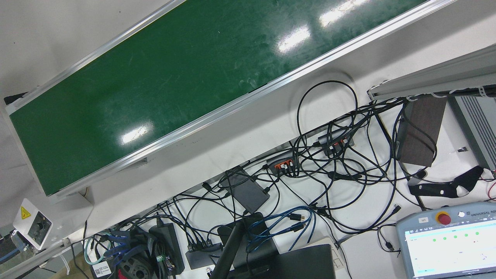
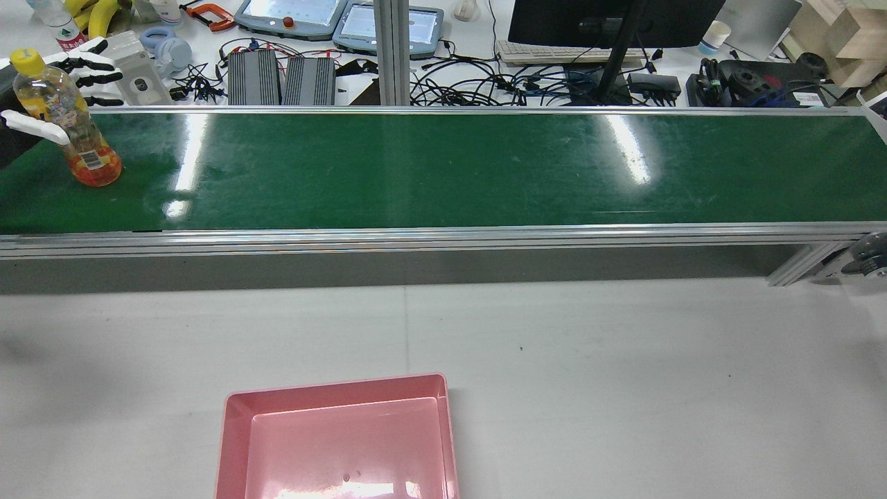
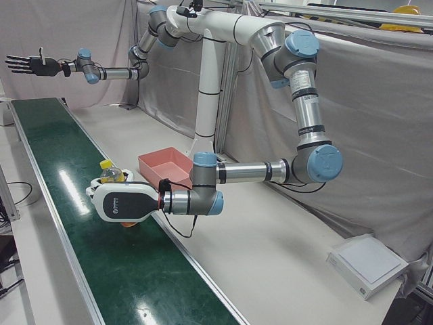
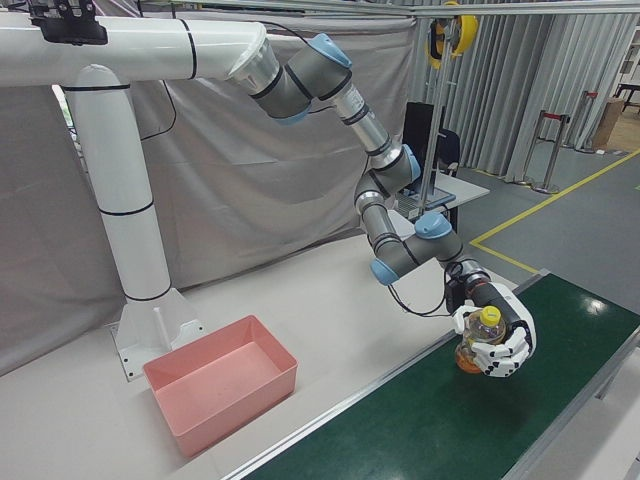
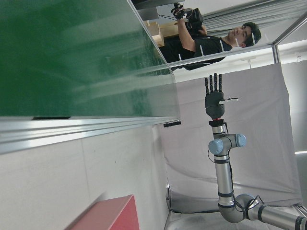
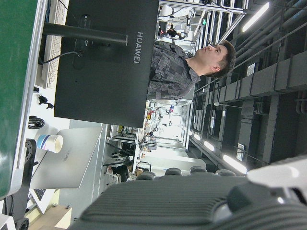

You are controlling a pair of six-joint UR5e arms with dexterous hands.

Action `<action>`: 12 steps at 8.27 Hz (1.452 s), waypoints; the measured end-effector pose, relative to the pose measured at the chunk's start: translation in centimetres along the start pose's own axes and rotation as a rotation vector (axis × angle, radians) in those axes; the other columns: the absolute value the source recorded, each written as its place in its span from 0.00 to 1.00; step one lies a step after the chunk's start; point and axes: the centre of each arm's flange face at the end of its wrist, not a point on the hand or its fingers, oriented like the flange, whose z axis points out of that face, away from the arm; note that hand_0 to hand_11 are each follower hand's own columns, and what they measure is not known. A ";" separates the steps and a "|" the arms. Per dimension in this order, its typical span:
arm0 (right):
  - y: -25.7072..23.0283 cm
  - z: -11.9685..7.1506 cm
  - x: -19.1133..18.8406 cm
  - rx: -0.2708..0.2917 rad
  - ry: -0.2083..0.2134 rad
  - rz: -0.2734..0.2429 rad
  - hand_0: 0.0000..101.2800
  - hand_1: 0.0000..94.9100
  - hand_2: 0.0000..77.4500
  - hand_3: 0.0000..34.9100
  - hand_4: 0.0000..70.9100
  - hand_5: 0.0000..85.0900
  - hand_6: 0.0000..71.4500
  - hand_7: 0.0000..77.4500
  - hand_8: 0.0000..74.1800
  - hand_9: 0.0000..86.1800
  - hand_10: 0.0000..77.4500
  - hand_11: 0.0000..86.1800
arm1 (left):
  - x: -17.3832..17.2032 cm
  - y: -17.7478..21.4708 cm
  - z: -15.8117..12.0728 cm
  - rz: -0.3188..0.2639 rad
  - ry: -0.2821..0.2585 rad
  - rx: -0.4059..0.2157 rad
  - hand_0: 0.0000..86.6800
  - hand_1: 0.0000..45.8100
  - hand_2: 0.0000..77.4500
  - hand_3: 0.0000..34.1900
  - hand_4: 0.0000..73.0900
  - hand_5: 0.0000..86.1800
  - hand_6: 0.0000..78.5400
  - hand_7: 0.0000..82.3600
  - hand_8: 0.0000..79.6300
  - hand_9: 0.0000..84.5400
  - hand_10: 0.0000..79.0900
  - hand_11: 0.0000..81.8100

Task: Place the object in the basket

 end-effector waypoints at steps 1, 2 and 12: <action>0.0 0.0 0.0 0.000 0.000 0.000 0.00 0.00 0.01 0.01 0.00 0.00 0.00 0.01 0.00 0.00 0.00 0.00 | 0.2 0.8 0.2 -0.002 0.000 -0.005 0.57 0.00 0.61 0.00 0.85 0.47 0.72 0.72 0.82 0.77 0.78 0.83; 0.0 0.0 0.0 0.000 0.001 0.001 0.00 0.00 0.01 0.01 0.00 0.00 0.00 0.01 0.00 0.00 0.00 0.00 | 0.6 2.2 0.4 -0.004 0.000 -0.014 0.57 0.00 0.62 0.00 0.89 0.48 0.81 0.71 0.86 0.83 0.81 0.85; 0.0 0.0 0.0 0.000 -0.001 0.000 0.00 0.00 0.01 0.01 0.00 0.00 0.00 0.01 0.00 0.00 0.00 0.00 | -17.3 24.7 -1.2 -0.151 -0.308 -0.287 0.60 0.00 0.63 0.00 0.89 0.49 0.82 0.71 0.88 0.83 0.83 0.85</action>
